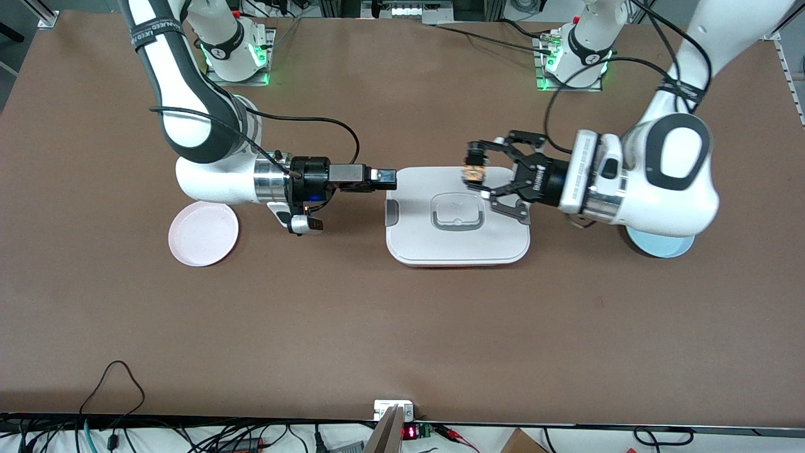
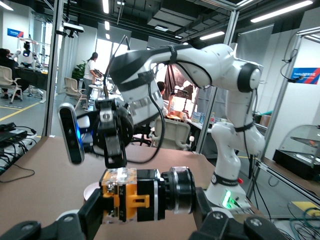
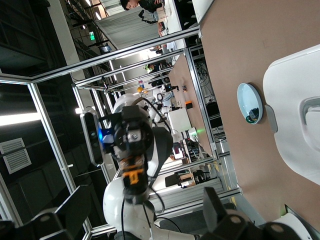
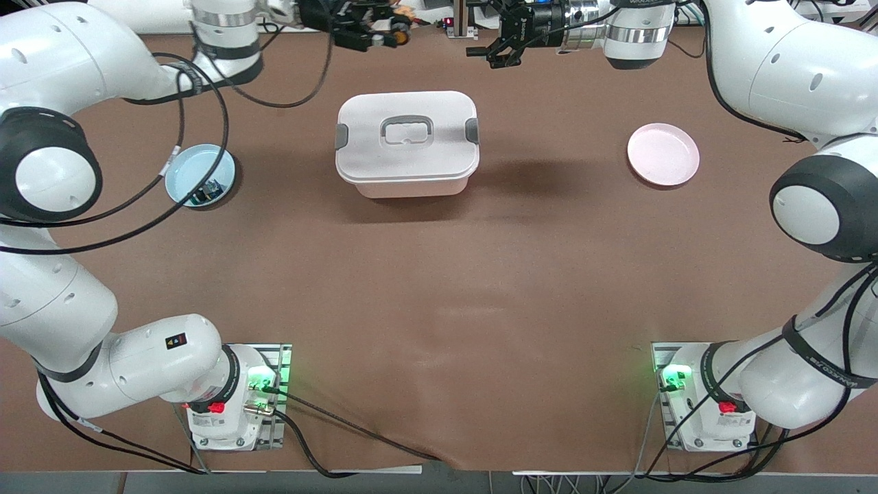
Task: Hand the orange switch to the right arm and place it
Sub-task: 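Carry the switch toward the right gripper over the white box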
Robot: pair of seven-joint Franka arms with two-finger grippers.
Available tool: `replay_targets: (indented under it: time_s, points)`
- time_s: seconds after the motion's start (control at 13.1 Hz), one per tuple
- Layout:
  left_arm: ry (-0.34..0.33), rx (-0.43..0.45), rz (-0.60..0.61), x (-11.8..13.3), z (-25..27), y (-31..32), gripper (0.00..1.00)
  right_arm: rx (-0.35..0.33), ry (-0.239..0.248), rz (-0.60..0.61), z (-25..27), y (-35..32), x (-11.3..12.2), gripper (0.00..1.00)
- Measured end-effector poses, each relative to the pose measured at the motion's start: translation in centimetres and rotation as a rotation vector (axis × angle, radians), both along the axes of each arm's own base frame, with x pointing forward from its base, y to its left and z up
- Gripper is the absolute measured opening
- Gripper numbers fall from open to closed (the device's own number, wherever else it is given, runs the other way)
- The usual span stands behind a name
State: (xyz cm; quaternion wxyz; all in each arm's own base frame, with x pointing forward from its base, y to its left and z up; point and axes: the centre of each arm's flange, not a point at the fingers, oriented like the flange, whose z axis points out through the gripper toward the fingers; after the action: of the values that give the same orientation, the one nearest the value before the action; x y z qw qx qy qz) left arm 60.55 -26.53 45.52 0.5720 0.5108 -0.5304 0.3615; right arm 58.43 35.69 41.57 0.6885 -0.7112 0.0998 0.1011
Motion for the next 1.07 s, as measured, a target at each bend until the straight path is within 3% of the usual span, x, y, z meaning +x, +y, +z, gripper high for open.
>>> replay_targets:
  time_s: [0.23,0.77,1.07]
  points:
    - [0.003,-0.002,0.014,-0.8,0.9,-4.9,0.75,0.001,-0.001,-0.001,0.1,0.0,0.1,0.98]
    - [0.050,-0.009,0.011,-0.5,-1.5,-6.2,0.75,0.004,-0.007,-0.021,0.5,-1.4,0.8,0.97]
    - [0.058,0.010,0.042,-0.4,-2.7,-7.3,0.75,0.008,-0.003,-0.019,1.2,-1.9,-0.3,0.97]
